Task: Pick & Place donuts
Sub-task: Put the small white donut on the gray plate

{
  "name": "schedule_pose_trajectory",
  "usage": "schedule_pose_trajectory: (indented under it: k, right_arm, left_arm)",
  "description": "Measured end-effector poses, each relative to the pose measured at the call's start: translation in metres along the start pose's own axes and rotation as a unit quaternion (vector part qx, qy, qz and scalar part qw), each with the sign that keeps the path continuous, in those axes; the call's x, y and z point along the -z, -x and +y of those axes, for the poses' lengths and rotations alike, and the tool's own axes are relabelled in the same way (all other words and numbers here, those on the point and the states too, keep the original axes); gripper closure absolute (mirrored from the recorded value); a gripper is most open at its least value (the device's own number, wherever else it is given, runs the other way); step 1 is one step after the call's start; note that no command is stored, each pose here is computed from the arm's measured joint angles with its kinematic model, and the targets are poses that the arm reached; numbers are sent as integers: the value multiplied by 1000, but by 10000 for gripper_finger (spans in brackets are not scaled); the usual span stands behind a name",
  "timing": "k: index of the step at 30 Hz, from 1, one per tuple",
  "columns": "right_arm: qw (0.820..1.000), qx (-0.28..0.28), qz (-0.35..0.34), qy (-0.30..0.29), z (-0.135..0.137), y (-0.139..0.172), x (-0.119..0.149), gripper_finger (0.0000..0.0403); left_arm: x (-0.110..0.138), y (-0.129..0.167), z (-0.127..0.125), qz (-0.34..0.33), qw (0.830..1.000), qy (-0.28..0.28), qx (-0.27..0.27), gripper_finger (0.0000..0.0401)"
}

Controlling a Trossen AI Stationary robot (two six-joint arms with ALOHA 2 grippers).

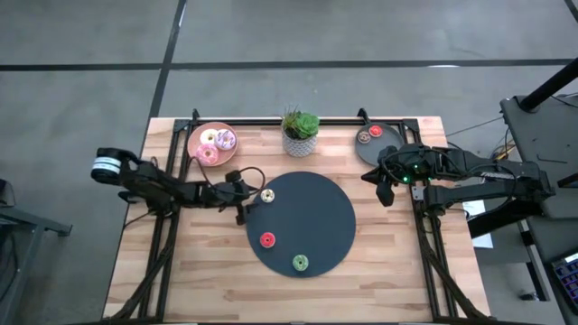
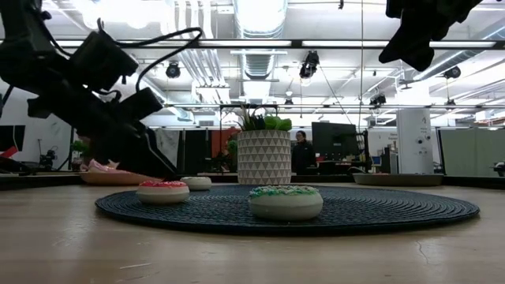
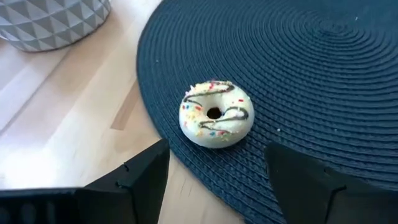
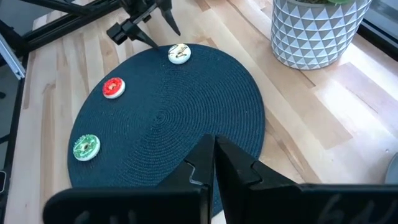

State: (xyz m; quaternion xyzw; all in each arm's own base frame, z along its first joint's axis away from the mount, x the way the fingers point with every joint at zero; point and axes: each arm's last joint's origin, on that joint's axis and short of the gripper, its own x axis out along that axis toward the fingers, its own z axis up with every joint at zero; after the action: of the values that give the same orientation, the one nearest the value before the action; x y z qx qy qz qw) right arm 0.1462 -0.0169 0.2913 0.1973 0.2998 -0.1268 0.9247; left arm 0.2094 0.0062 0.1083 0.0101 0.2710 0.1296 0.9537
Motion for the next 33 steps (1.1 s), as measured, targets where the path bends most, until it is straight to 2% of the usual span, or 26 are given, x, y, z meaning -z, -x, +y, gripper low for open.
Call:
schedule_pose_trajectory:
  k: [13, 33]
  right_arm:
    - [1000, 0, 0, 0, 0, 0, 0, 394]
    - [1000, 0, 0, 2, 0, 0, 0, 394]
  left_arm:
    - [-5, -21, -6, 16, 1000, -3, -1, 167]
    - [-11, -26, 0, 11, 1000, 6, -5, 167]
